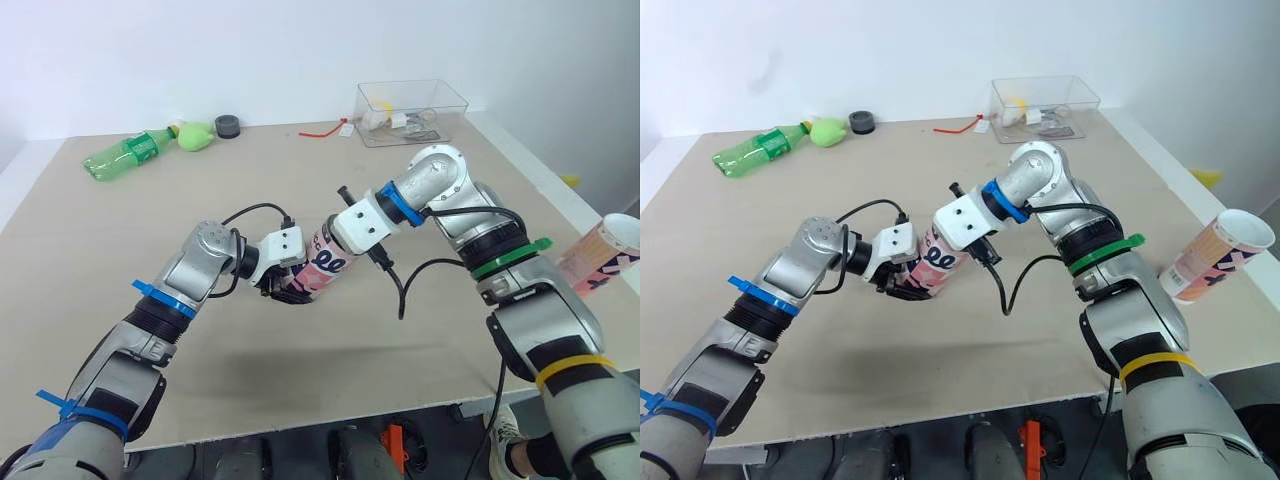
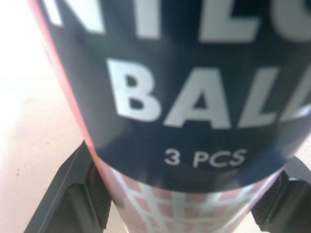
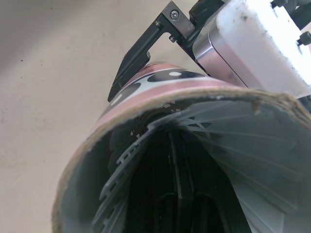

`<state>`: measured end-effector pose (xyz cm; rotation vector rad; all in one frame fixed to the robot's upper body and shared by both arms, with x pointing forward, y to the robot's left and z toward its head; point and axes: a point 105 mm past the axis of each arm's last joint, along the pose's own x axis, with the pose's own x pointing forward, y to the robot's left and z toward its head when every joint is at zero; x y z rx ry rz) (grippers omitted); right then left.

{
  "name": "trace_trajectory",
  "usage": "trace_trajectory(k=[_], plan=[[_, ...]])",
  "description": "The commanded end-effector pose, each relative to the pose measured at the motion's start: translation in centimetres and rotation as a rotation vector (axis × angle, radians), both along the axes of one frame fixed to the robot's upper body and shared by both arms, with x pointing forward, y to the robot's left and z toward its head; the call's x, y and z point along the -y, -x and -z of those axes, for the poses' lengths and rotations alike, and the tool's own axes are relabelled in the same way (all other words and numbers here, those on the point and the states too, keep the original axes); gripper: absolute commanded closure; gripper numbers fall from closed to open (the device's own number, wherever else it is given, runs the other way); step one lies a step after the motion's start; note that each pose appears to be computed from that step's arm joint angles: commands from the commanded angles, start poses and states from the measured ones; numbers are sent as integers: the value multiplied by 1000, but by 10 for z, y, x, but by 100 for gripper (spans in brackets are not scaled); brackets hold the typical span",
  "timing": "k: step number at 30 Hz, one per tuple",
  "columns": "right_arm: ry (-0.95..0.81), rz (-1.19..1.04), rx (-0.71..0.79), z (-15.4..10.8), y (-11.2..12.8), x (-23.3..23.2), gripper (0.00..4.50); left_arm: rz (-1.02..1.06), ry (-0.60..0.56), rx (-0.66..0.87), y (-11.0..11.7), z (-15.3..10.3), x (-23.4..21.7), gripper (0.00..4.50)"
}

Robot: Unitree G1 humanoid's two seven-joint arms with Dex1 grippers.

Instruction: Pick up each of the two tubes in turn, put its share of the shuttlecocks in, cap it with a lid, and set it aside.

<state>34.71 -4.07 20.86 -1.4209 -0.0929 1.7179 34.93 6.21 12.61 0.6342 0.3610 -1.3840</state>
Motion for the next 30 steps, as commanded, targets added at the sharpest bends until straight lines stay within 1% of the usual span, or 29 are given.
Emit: trace_trajectory(k=[1,6,9,11,14,17,20,23,26,27,30], plan=[[46,-63,-21,8,7,-9,444,37,15,35,3,-9,9,139],[-18,-82,-22,-8,10,-12,444,26,14,30,2,-5,6,139],[-80,-66,-29,-25,11,-9,444,24,13,27,2,-3,5,139],[-173,-45,-73,-43,13,-7,444,21,12,24,1,-2,4,139],[-241,-26,-93,-61,15,0,444,17,11,21,1,-1,3,139],[-314,19,-113,-79,15,16,444,9,8,22,-1,0,0,139],[-372,88,-125,-89,14,40,444,3,7,21,-1,2,-2,139],[-575,206,-199,-108,11,71,444,-24,28,34,-4,4,-5,139],[-701,295,-240,-109,10,91,444,-48,59,45,-6,7,-5,139],[-742,332,-255,-105,10,98,444,-59,73,50,-7,8,-5,139],[-885,446,-300,-88,10,114,444,-108,176,88,-11,8,-1,139]])
